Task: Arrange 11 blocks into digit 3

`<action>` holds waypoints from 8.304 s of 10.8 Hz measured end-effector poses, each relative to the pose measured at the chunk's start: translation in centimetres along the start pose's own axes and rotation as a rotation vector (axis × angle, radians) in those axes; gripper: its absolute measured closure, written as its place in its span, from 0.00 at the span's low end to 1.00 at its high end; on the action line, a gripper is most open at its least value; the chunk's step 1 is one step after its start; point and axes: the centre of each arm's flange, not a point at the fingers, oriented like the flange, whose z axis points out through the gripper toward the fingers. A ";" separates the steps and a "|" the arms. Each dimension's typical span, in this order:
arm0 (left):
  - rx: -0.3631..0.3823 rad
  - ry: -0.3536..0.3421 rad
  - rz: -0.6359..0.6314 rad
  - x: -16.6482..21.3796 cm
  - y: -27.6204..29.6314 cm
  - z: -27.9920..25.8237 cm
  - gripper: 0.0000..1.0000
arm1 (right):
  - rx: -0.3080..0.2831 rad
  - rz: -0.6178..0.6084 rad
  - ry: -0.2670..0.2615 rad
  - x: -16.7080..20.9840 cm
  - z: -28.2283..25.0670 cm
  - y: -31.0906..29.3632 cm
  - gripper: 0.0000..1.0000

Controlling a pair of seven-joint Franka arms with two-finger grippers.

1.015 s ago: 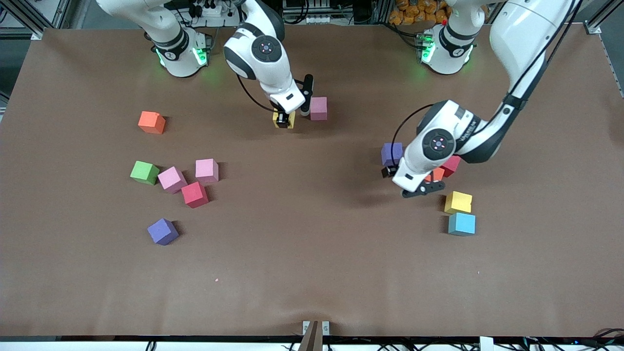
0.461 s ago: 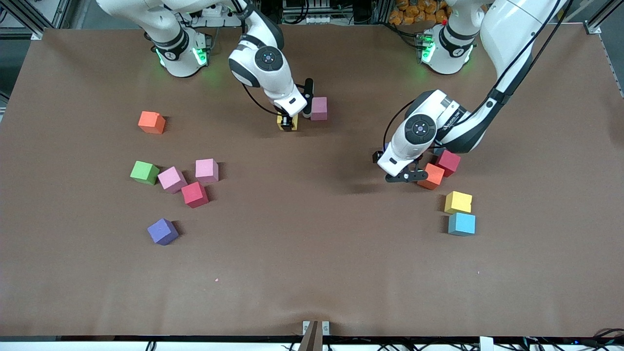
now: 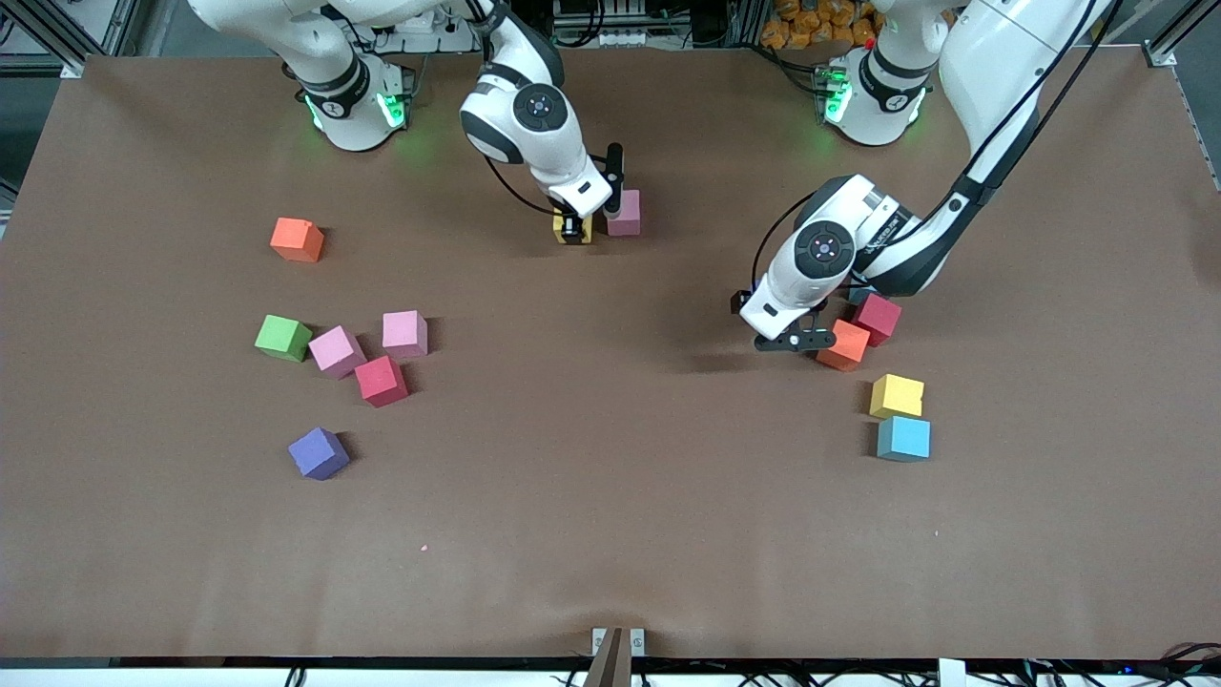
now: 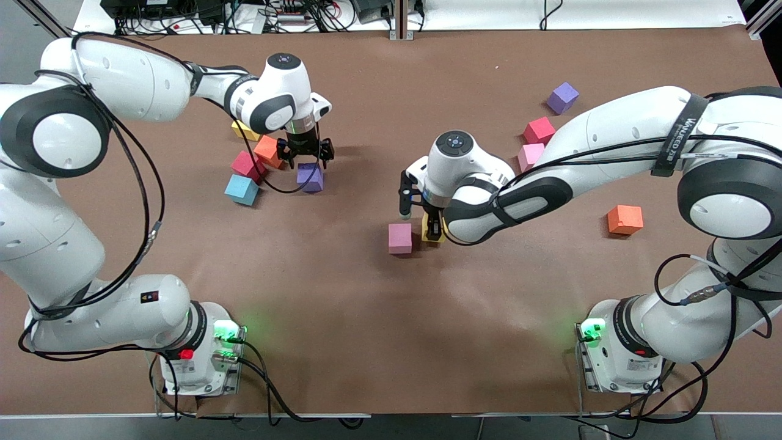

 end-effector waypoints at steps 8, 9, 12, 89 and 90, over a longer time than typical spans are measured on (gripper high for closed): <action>0.001 -0.007 -0.048 0.5 -2.0 0.3 0.43 | -0.008 -0.012 0.009 1.3 2.1 -2.1 0.41; 0.003 -0.002 -0.092 0.7 -2.4 -0.1 0.44 | -0.008 -0.013 0.009 1.3 2.2 -2.1 0.41; 0.025 0.008 -0.249 -1.3 0.2 -2.1 0.44 | -0.009 -0.015 0.010 1.4 2.1 -2.1 0.41; -0.141 -0.200 -1.447 -18.9 12.5 2.3 0.44 | -0.128 0.013 -0.046 -30.7 -5.0 21.2 0.00; -0.139 -0.200 -1.451 -18.9 12.5 2.4 0.44 | -0.128 0.013 -0.046 -30.7 -5.1 21.2 0.00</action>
